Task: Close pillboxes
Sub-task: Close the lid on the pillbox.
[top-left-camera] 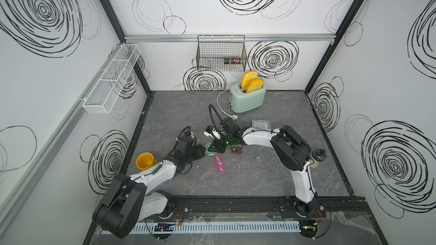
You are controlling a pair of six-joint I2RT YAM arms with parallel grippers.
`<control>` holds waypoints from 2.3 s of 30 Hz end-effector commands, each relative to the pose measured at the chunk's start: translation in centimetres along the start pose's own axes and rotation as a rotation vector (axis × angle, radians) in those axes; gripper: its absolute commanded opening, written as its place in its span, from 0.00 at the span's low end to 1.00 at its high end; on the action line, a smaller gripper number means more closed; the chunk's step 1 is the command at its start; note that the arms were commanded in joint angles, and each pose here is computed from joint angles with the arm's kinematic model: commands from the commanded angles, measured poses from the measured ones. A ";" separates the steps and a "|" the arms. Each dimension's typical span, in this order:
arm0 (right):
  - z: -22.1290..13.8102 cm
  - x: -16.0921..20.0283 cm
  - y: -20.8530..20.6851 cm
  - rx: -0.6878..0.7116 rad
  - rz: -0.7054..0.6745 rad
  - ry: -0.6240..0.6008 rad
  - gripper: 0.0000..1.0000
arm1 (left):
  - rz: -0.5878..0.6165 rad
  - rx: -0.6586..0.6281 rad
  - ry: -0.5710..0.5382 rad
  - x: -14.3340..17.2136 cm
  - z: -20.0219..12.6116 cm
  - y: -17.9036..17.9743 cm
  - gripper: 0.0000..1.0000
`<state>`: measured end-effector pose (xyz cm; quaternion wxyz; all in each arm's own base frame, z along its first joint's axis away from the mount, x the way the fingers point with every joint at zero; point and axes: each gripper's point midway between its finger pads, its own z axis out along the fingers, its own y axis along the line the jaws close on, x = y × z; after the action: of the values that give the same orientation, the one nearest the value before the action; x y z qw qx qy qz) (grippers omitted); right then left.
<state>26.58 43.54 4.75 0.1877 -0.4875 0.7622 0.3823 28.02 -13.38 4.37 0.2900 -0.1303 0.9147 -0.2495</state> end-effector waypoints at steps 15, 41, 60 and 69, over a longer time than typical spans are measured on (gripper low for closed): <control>-0.9 1.3 -3.2 0.224 0.091 0.100 0.46 | 0.055 -0.047 0.018 0.8 1.5 -0.1 0.48; 0.8 4.2 -3.1 0.206 0.118 0.212 0.56 | 0.050 -0.056 0.046 1.6 2.2 0.1 0.40; 1.5 6.4 -3.6 0.241 0.135 0.314 0.57 | 0.067 -0.081 0.079 3.2 2.3 0.9 0.33; -4.4 -3.5 -5.6 0.299 0.133 0.085 0.63 | 0.206 -0.110 -0.139 -4.7 -1.1 -3.0 0.50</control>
<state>30.87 42.03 4.55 0.1712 -0.4399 0.8422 0.2606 29.12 -14.64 4.88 0.3021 -0.0832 0.9296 -0.1942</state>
